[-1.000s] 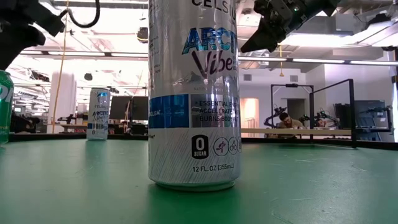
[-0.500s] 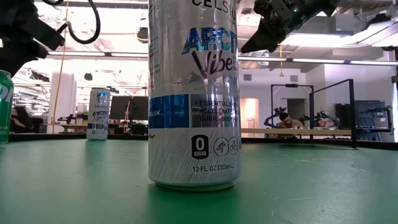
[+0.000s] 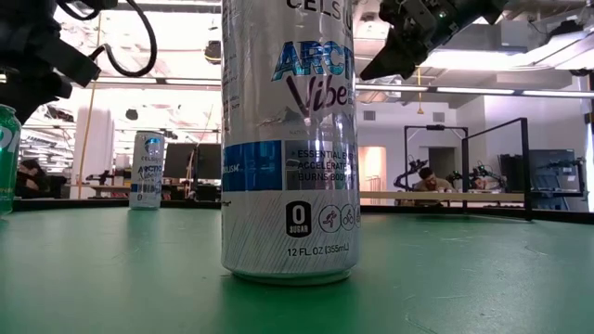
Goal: Place canned beverage on shelf
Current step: Put the top green soda can on the shelf
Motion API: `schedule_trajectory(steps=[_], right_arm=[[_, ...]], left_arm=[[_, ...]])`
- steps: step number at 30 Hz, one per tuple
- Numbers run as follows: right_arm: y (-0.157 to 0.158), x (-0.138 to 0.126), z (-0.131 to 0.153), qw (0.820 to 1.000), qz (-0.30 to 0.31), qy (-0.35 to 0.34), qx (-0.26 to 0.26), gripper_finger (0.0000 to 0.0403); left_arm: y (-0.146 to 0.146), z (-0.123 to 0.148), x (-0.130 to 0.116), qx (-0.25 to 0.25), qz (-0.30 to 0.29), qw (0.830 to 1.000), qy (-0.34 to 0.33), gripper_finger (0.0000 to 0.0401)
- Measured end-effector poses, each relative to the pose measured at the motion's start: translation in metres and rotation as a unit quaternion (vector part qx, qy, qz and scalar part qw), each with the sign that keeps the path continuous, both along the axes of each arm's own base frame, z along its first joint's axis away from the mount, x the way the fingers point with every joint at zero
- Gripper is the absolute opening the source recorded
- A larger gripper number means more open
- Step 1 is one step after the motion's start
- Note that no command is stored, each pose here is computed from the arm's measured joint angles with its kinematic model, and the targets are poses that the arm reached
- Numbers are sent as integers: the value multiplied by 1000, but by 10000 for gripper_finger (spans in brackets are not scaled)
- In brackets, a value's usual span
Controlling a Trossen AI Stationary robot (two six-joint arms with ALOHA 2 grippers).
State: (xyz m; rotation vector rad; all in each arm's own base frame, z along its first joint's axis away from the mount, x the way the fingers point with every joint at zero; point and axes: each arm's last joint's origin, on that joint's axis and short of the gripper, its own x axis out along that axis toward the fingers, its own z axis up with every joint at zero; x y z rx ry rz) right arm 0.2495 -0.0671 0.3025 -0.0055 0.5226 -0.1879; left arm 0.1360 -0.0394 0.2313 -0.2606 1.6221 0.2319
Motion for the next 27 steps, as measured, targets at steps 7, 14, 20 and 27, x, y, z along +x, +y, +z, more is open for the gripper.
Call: schedule_trajectory(steps=[7, 14, 20, 27], right_arm=[[2, -6, -2, 1000, -3, 22, 11, 27], [8, -21, 9, 1000, 3, 17, 6, 27], [10, -48, 21, 1000, -10, 15, 7, 27], [15, -72, 29, 999, -21, 14, 21, 27]], left_arm=[[5, 0, -1, -19, 14, 1000, 15, 284], [14, 16, 10, -48, 14, 999, -10, 284], [32, 55, 51, -18, -16, 997, -77, 284], [57, 75, 145, 32, -130, 987, -93, 284]])
